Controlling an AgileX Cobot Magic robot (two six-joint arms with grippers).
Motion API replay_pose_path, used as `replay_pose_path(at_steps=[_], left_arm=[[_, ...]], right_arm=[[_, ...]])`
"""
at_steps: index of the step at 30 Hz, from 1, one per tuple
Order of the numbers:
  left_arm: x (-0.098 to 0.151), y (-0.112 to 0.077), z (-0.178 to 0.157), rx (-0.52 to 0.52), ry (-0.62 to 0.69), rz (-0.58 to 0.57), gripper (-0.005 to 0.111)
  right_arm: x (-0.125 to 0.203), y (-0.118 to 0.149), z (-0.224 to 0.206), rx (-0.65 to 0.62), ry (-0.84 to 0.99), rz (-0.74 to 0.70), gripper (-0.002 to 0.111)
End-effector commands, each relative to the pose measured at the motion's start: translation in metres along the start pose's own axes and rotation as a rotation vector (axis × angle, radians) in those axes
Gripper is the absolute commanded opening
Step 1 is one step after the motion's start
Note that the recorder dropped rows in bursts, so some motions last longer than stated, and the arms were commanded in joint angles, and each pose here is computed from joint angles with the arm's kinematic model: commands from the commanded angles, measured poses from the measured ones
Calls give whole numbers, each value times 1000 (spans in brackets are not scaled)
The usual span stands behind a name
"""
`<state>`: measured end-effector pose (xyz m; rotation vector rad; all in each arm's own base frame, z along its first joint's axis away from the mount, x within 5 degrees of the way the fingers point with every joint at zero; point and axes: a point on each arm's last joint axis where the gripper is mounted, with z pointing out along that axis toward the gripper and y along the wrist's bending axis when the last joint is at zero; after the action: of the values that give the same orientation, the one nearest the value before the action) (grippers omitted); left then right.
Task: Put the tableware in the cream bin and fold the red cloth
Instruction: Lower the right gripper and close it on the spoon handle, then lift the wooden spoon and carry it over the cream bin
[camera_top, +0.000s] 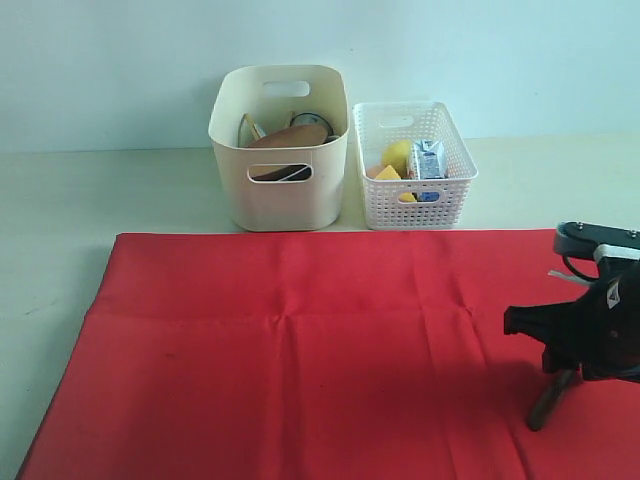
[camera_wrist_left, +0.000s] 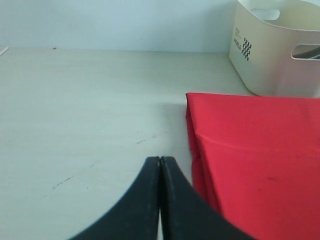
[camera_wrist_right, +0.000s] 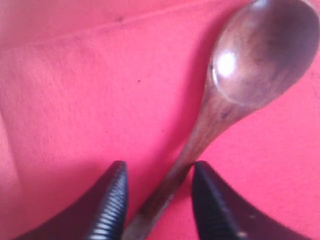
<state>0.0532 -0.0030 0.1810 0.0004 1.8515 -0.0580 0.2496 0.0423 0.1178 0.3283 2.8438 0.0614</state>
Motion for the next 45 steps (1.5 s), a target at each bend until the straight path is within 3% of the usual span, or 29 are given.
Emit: replay_pose_path(at_steps=[1,5,14,29,37,40,45], left_arm=[[0,0,0,5,-16,1,0],[0,0,0,5,-16,1,0],[0,0,0,5,-16,1,0],[0,0,0,5,-16,1,0],[0,0,0,5,-16,1,0],[0,0,0,5,-16,1,0],[0,0,0,5,-16,1,0]], right_arm=[[-1,-2,1,-3,-12,-13,18],[1,-2,1,5,1,-41,7],[2,-3,1,12,15,-122,7],[3,-3,7,19,36,-128,7],[5,-3,18,19,51,-136,22],[4,-2,18,12,37,-140,17],[1,-2,13,11,7,-191,0]])
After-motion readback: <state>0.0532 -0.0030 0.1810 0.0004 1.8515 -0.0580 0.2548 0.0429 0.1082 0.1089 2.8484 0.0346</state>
